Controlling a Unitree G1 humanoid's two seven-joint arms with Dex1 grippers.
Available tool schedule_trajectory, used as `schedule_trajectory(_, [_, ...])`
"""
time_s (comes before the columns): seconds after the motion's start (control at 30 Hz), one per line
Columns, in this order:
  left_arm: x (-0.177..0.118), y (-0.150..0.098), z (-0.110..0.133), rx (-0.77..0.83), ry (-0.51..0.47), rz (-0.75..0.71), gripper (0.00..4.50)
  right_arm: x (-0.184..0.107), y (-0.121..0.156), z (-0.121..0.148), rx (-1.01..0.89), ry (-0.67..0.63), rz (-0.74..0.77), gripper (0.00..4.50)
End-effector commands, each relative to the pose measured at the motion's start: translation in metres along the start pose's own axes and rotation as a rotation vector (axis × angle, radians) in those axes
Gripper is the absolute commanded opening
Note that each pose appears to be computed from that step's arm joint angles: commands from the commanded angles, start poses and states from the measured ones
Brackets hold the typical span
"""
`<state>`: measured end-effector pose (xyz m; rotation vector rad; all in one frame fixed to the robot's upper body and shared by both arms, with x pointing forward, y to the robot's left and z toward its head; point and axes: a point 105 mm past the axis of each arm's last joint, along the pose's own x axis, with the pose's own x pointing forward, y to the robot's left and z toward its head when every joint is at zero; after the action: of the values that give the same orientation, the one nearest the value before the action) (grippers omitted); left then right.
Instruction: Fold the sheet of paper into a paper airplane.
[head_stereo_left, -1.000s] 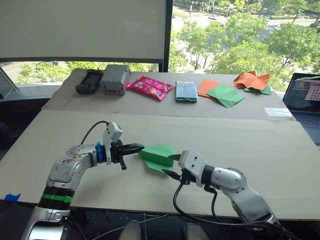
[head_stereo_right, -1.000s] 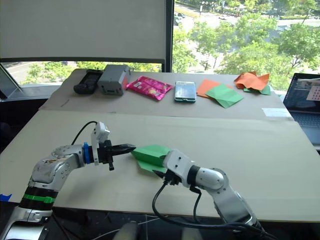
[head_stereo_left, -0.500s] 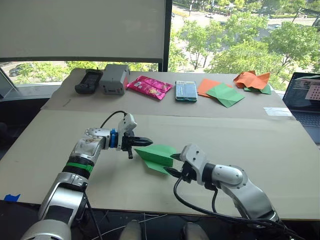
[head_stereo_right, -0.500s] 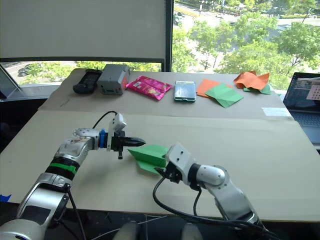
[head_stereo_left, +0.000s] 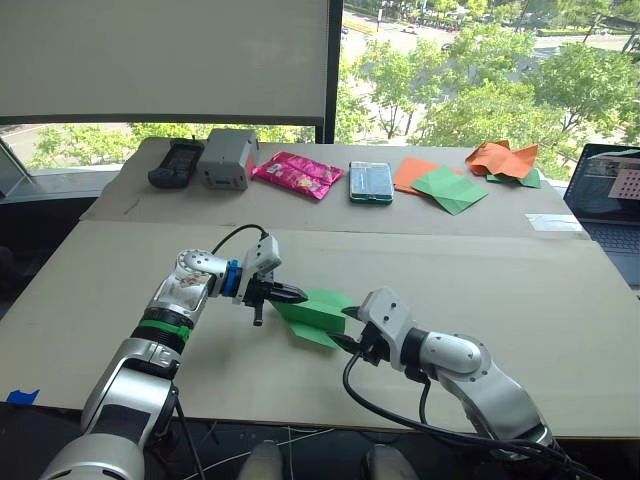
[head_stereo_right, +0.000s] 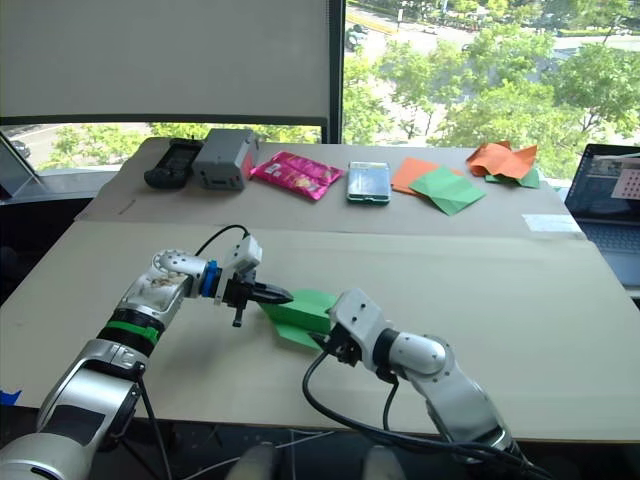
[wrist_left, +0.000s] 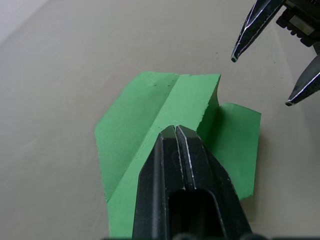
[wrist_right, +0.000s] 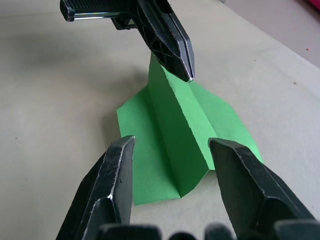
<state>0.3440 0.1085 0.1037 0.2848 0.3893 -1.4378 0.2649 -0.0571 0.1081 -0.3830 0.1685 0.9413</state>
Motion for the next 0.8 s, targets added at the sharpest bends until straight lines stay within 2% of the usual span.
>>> schedule_trajectory(0.03, [-0.004, -0.008, 0.003, 0.043, 0.014, -0.023, 0.00, 0.000, 0.001, 0.011, -0.022, -0.045, -0.001, 2.64])
schedule_trajectory(0.2, [-0.004, -0.011, -0.001, 0.034, 0.018, -0.023, 0.00, 0.001, 0.001, 0.011, -0.021, -0.047, -0.001, 2.64])
schedule_trajectory(0.33, [-0.008, -0.006, 0.019, 0.039, -0.036, -0.006, 0.00, 0.002, 0.005, 0.008, -0.025, -0.036, 0.014, 2.64])
schedule_trajectory(0.47, [-0.010, 0.001, 0.026, 0.052, -0.043, 0.019, 0.00, 0.002, 0.005, 0.007, -0.030, -0.034, 0.012, 2.64])
schedule_trajectory(0.63, [-0.001, 0.014, 0.006, 0.122, 0.074, 0.059, 0.00, 0.002, 0.005, 0.010, -0.029, -0.042, 0.004, 2.64])
schedule_trajectory(0.8, [0.006, 0.017, 0.013, 0.140, 0.050, 0.044, 0.00, 0.001, 0.006, 0.013, -0.014, -0.051, -0.006, 2.64])
